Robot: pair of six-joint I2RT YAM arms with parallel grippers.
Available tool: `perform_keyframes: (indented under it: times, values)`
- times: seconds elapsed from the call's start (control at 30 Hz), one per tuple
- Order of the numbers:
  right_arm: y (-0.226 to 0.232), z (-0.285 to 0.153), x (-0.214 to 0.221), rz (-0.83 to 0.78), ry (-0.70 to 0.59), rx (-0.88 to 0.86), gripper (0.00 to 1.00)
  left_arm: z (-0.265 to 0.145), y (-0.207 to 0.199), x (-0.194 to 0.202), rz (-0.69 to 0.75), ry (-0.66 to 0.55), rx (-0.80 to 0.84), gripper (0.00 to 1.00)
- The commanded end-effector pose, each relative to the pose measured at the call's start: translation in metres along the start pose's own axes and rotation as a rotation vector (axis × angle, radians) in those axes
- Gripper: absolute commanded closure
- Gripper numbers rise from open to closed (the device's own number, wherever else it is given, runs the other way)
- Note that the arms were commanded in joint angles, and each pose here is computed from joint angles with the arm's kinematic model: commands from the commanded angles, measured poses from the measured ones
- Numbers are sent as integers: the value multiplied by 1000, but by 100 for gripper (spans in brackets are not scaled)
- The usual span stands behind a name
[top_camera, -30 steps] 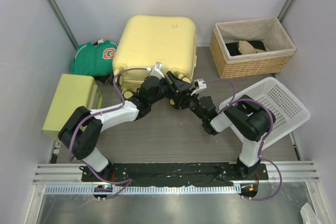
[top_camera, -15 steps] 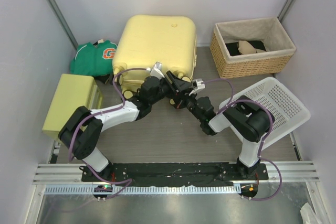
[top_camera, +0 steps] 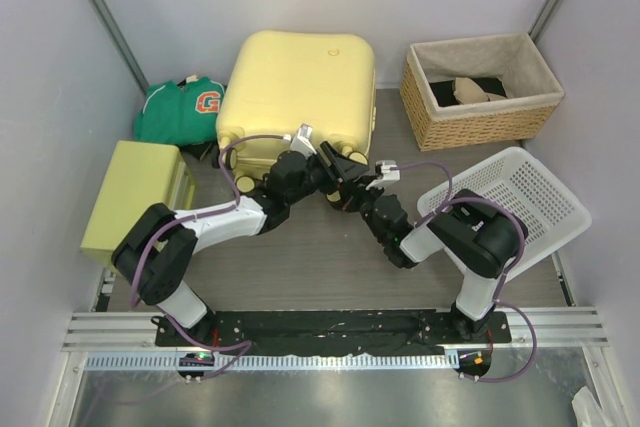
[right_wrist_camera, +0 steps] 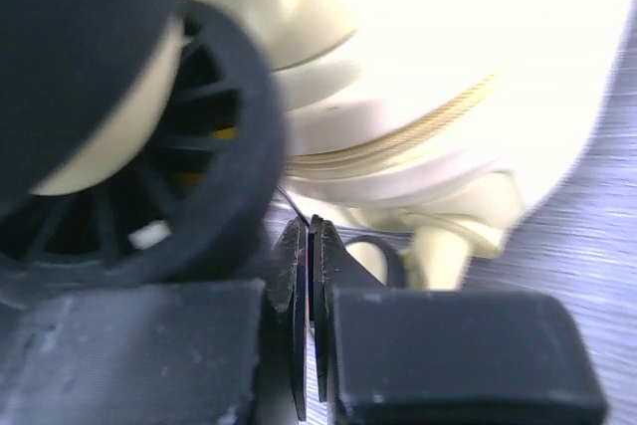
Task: Open, take out, and arrange the luggage
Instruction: Unzip the luggage at the center of the board.
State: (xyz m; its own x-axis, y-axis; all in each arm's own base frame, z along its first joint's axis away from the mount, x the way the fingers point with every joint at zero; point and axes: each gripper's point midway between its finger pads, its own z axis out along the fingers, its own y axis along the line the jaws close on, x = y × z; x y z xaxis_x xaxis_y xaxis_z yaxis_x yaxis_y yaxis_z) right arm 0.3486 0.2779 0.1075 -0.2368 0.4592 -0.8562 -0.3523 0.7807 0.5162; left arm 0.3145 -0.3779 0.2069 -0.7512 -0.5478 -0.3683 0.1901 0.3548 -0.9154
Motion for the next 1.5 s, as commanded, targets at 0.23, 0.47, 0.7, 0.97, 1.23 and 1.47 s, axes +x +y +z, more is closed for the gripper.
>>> perform_keyframes:
  times: [0.23, 0.47, 0.7, 0.97, 1.23, 1.47]
  values:
    - [-18, -22, -128, 102, -495, 147, 99, -44, -111, -32, 81, -73, 344, 100]
    - [33, -23, -118, 92, -398, -127, 96, -38, -108, -14, 289, 85, 254, 100]
    - [10, -43, -93, 51, -266, -43, 63, -26, -121, 10, 311, 252, 359, 93]
    - [1, -75, -85, -34, -163, -23, 41, -25, -99, -4, 311, 227, 272, 24]
    - [7, -79, -72, -71, -110, -79, 30, -67, -64, -49, 525, 111, 18, 0]
    - [16, -78, -59, -42, -80, -137, 30, -129, -29, -97, 666, 8, -250, 0]
